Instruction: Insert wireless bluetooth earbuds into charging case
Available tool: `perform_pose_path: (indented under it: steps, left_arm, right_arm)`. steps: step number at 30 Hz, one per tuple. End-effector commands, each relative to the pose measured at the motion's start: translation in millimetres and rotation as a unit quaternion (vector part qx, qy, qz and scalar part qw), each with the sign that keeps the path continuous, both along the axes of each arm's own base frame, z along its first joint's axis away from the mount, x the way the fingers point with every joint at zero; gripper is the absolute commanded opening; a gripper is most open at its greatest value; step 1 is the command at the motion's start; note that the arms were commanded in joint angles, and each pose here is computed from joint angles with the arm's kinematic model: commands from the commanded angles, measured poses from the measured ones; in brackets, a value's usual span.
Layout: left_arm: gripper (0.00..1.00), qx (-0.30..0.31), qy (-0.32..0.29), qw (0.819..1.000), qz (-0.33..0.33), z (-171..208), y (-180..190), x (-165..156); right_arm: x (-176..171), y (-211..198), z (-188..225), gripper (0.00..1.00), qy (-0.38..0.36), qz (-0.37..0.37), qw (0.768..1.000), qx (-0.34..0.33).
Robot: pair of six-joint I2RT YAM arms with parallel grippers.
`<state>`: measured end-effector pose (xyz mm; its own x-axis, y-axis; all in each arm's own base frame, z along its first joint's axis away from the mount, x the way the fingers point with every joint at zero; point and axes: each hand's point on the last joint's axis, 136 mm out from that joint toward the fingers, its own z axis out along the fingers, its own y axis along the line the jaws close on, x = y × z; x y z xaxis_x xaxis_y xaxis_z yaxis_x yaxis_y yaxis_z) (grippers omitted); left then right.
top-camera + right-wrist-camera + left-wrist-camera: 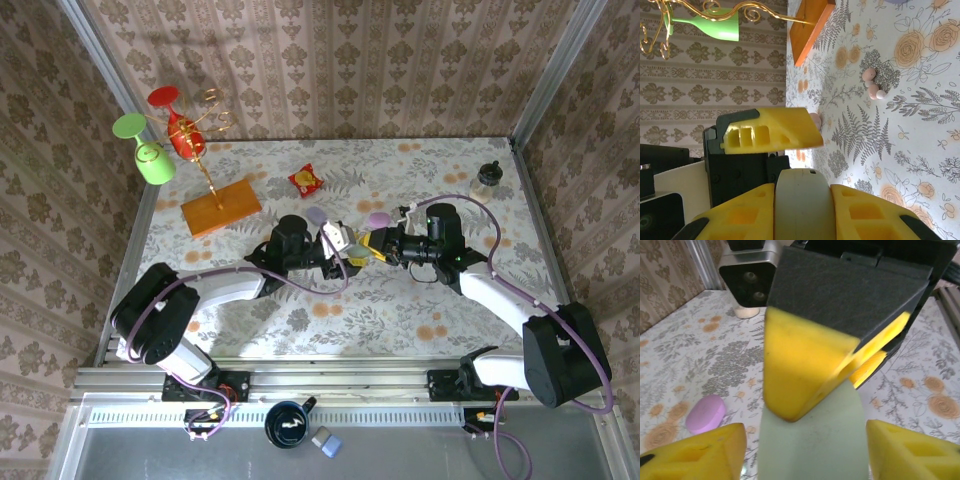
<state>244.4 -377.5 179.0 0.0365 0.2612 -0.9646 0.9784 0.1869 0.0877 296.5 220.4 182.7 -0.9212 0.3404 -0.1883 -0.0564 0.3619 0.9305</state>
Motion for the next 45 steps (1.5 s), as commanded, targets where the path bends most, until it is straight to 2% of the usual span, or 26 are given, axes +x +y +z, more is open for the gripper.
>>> perform_pose_path:
  steps: [1,6,8,10,11,14,18,25,28,31,34,41,45]
  left_arm:
    - [0.74,-0.006,0.021,0.999,0.031,0,7,10]
    - [0.75,0.031,0.09,0.992,0.085,-11,17,21]
    - [0.84,0.04,0.082,0.992,0.083,-10,20,18]
    - [0.99,0.023,0.066,0.994,0.082,-2,26,14]
    - [1.0,0.008,0.051,0.995,0.081,4,29,12]
    - [1.0,-0.041,0.027,0.994,0.094,21,42,7]
    - [1.0,-0.079,0.066,0.989,0.105,36,55,8]
    - [0.98,-0.186,0.027,0.971,0.147,71,74,15]
    - [0.93,-0.195,0.028,0.973,0.124,83,70,11]
    - [0.95,-0.197,0.013,0.976,0.092,96,62,5]
    - [0.94,-0.22,-0.015,0.973,0.069,110,58,0]
    - [0.81,-0.254,-0.044,0.966,0.017,129,41,-7]
    - [0.8,-0.256,-0.064,0.965,0.009,132,32,-13]
  right_arm:
    - [8,0,22,0.17,-0.029,-0.008,0.999,0.017]
    - [11,-1,29,0.15,-0.03,-0.013,0.999,0.032]
    - [12,-1,32,0.15,-0.032,-0.015,0.999,0.038]
    - [12,-1,35,0.14,-0.033,-0.018,0.998,0.045]
    - [13,-1,38,0.14,-0.034,-0.019,0.998,0.052]
    - [15,0,50,0.14,-0.035,-0.021,0.996,0.081]
    - [17,4,66,0.09,-0.025,-0.017,0.992,0.125]
    - [16,9,98,0.02,-0.002,-0.005,0.981,0.196]
    - [13,10,112,0.0,0.002,0.001,0.975,0.224]
    - [9,12,122,0.0,0.006,0.007,0.971,0.241]
    - [6,15,128,0.0,0.01,0.009,0.968,0.25]
    - [2,26,136,0.0,0.019,0.011,0.964,0.263]
    - [-1,28,139,0.0,0.019,0.019,0.964,0.266]
